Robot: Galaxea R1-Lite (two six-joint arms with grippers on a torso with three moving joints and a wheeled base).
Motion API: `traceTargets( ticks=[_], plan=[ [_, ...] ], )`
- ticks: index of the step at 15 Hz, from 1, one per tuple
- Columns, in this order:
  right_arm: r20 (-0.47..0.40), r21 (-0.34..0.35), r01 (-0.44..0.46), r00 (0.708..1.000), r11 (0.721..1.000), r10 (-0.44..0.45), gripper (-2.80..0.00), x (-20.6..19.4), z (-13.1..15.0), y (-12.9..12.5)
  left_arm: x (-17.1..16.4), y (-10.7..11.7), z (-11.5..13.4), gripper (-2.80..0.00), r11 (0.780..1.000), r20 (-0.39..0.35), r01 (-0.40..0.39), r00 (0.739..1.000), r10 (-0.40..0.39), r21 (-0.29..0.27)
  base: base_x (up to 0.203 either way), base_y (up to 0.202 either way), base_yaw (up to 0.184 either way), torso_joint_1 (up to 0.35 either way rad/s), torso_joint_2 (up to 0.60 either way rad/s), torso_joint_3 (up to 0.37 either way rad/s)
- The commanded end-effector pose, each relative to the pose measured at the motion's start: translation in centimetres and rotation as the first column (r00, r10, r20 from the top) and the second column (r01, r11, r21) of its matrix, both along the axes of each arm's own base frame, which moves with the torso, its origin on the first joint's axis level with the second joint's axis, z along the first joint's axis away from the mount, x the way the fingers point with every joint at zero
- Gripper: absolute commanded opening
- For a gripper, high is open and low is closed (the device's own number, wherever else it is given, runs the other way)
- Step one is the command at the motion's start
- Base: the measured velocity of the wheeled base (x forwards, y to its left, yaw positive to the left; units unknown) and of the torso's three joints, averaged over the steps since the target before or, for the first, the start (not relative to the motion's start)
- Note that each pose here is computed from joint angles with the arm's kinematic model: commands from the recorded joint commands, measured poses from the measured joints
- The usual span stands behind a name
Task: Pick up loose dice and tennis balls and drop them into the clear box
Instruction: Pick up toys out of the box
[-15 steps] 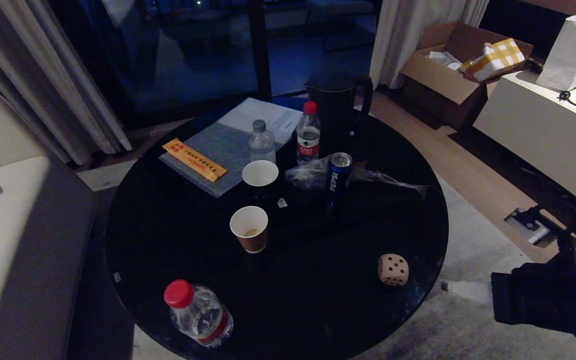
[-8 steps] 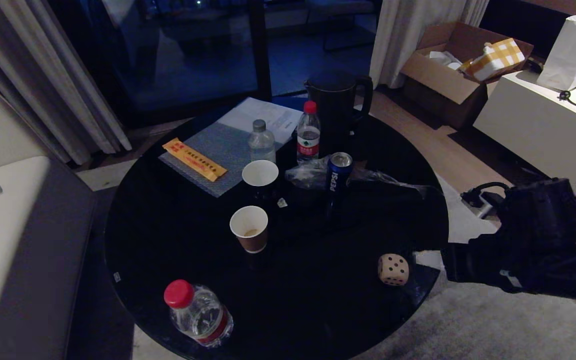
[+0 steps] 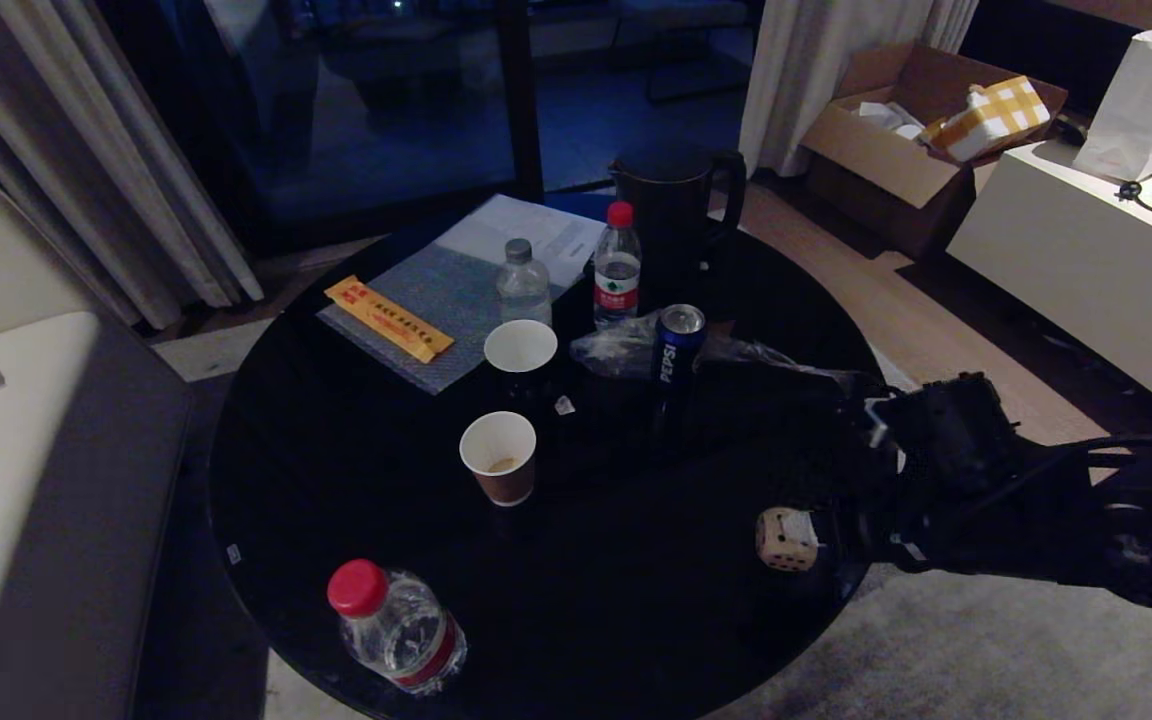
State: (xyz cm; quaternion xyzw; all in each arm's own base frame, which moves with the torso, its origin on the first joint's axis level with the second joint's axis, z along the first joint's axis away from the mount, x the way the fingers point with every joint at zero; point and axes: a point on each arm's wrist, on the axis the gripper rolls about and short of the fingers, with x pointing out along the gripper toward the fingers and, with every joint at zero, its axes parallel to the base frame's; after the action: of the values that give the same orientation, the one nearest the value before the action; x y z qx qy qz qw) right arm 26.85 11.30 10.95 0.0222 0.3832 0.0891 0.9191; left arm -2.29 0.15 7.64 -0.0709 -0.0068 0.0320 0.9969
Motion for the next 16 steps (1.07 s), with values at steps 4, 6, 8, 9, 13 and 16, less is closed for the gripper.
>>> traceTargets(
  ticks=[4,6,8,9,13,16],
  plan=[
    [-0.024,-0.017,-0.028,0.999,0.999,0.028,0.0,1.4,-1.4,1.9,0.0,0.0,0.0,-2.8,1.0,-0.001,-0.001,1.0,0.001,-0.001,0.0,0.0,0.0,0.0,0.0,0.0],
    [-0.036,-0.021,-0.031,0.999,0.999,0.03,0.0,1.6,-1.8,2.2,0.0,0.0,0.0,-2.8,1.0,-0.001,-0.001,1.0,0.001,-0.001,0.0,0.0,0.0,0.0,0.0,0.0],
    [-0.059,-0.036,-0.035,0.998,0.999,0.033,0.0,1.8,-2.7,2.6,0.0,0.0,0.0,-2.8,1.0,0.0,-0.001,1.0,0.001,-0.001,0.0,0.0,0.0,0.0,0.0,0.0],
    [-0.06,-0.038,-0.042,0.997,0.998,0.04,0.0,1.7,-2.8,2.8,0.0,0.0,0.0,-2.8,1.0,-0.001,-0.001,1.0,0.001,-0.001,0.0,0.0,0.0,0.0,0.0,0.0],
    [-0.055,-0.042,-0.039,0.998,0.998,0.037,0.0,2.0,-2.9,3.0,0.0,0.0,0.0,-2.8,1.0,-0.001,-0.001,1.0,0.001,-0.001,0.0,0.0,0.0,0.0,0.0,0.0],
    [-0.033,-0.063,-0.013,0.999,0.998,0.011,-2.8,2.6,-3.0,3.2,0.0,0.0,0.0,-2.8,1.0,-0.001,-0.001,1.0,0.001,-0.001,0.0,0.0,0.0,0.0,0.0,0.0]
  ],
)
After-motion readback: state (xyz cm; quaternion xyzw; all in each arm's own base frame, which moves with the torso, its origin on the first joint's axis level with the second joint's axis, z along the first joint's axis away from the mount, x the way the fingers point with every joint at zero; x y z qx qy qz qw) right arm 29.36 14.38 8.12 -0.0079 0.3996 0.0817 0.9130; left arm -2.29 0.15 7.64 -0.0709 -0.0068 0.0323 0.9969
